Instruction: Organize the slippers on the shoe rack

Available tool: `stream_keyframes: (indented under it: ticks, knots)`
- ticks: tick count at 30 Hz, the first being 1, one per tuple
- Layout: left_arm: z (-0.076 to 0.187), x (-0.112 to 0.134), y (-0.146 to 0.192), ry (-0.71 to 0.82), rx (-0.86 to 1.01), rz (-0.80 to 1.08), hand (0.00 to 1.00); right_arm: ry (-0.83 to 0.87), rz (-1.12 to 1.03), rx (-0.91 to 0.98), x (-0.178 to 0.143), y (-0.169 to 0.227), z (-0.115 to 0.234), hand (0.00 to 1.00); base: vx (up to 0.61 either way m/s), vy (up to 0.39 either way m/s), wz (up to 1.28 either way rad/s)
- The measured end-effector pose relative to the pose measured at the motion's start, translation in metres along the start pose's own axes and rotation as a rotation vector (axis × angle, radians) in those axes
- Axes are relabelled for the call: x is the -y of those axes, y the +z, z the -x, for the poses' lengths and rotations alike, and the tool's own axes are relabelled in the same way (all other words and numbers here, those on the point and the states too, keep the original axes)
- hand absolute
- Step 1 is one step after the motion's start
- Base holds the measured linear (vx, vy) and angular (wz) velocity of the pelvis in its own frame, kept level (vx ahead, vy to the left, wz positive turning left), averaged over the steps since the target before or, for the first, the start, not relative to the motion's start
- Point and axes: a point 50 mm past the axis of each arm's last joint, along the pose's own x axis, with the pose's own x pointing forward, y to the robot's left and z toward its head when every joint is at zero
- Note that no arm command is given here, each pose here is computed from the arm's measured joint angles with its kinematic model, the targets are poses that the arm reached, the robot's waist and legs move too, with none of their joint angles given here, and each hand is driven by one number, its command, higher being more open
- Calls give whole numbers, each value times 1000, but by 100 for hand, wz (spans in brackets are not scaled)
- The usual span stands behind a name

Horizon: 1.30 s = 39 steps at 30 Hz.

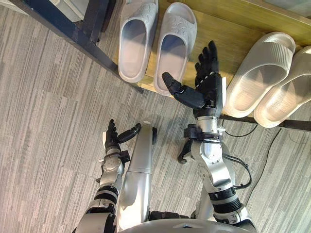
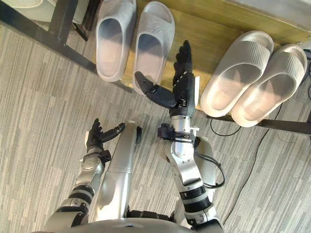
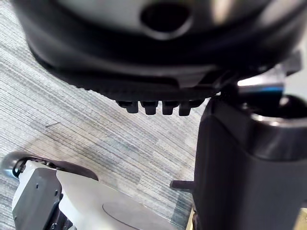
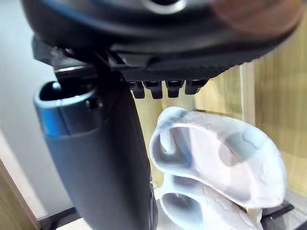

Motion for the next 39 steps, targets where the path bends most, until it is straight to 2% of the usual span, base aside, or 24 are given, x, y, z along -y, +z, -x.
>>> stream_keyframes:
  ticks: [12,28,35,39]
  knots:
    - [0,-6,-4,27,-19,13,100,65,-282,-75,-17,-13,-8,100,25,-29,0]
    - [0,-8,-8,40,-38,14,100,53,-260,-87,-18,-20,-18,100,26,-49,3]
    - [1,-8,-13,33,-66,7,100,60,-88,-118,-1,-26,-6,100,42,-31,8]
    - [8,-18,-28,37,-122,-15,100,91,92,-146,10,-31,10,100,75,-43,4]
